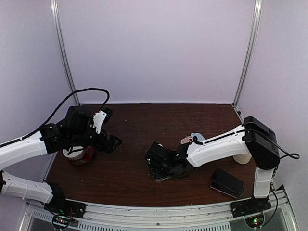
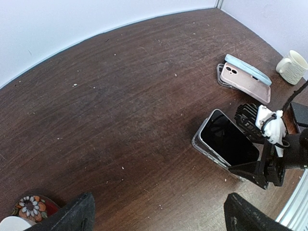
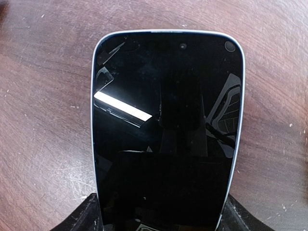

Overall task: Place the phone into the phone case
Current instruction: Install the phone into the phone case.

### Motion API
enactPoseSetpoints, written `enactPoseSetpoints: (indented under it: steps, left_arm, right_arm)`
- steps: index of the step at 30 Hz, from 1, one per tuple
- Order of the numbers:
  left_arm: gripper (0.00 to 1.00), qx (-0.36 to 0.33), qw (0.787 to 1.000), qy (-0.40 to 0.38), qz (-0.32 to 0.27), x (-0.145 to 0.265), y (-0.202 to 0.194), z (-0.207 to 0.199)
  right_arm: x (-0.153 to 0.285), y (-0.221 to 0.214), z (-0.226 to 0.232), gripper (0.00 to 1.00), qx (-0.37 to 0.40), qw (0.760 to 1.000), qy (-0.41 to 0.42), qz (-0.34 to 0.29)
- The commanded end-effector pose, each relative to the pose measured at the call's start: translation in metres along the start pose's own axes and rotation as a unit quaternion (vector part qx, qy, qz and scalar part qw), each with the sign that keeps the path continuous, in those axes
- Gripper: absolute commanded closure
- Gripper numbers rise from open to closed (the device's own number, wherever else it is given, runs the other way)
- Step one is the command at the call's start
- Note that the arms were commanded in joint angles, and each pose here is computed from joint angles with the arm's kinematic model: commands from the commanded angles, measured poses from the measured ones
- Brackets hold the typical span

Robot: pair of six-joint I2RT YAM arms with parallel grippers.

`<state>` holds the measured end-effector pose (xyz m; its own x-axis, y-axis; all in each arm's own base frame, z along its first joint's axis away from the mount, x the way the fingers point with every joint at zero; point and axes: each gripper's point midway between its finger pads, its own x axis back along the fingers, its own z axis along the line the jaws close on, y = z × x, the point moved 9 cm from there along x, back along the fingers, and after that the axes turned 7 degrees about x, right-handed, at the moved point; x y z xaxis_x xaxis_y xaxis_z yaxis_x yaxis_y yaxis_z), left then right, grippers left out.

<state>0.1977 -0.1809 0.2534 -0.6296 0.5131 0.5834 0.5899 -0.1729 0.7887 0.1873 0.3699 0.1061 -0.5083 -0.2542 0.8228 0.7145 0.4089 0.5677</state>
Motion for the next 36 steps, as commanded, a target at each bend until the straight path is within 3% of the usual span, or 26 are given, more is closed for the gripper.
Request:
enactPoseSetpoints:
  steps: [1, 3, 8, 11, 15, 19, 23, 28, 36]
  left_arm:
    - [0.03, 0.01, 1.0, -0.01, -0.018, 0.0, 0.005, 0.0]
    - [0.03, 0.011, 1.0, -0.012, -0.017, -0.001, 0.005, 0.0]
    - [0.03, 0.011, 1.0, -0.012, -0.016, -0.001, 0.005, 0.0]
    - [0.03, 0.012, 1.0, -0.011, -0.017, 0.0, 0.005, 0.001]
    - [0.03, 0.012, 1.0, -0.012, -0.015, -0.001, 0.005, 0.001]
    - [0.03, 0.013, 1.0, -0.013, -0.014, -0.001, 0.004, 0.001]
    - [0.02, 0.012, 1.0, -0.014, -0.015, -0.001, 0.004, 0.001]
    - [0.02, 0.012, 1.0, -0.012, -0.013, -0.001, 0.004, 0.002]
    - [0.02, 0.011, 1.0, -0.011, -0.008, -0.002, 0.003, 0.002]
  right_arm:
    - [0.0, -0.006, -0.002, 0.86, -0.029, 0.999, 0.0, 0.036]
    - [0.004, -0.003, -0.003, 0.77, -0.031, 0.999, 0.001, 0.035]
    - [0.009, 0.0, -0.006, 0.42, -0.029, 0.999, -0.004, 0.031]
    - [0.01, 0.003, -0.007, 0.27, -0.022, 0.999, -0.004, 0.031]
    - [0.011, 0.004, -0.006, 0.13, -0.006, 0.999, 0.004, 0.044]
    - [0.016, 0.008, -0.011, 0.04, 0.003, 0.999, 0.004, 0.049]
    - [0.031, 0.018, -0.019, 0.05, 0.004, 0.999, 0.008, 0.043]
    - [0.051, 0.024, -0.035, 0.16, -0.005, 0.998, 0.042, 0.047]
    - [0.041, 0.009, -0.049, 0.53, -0.029, 0.991, 0.07, 0.106]
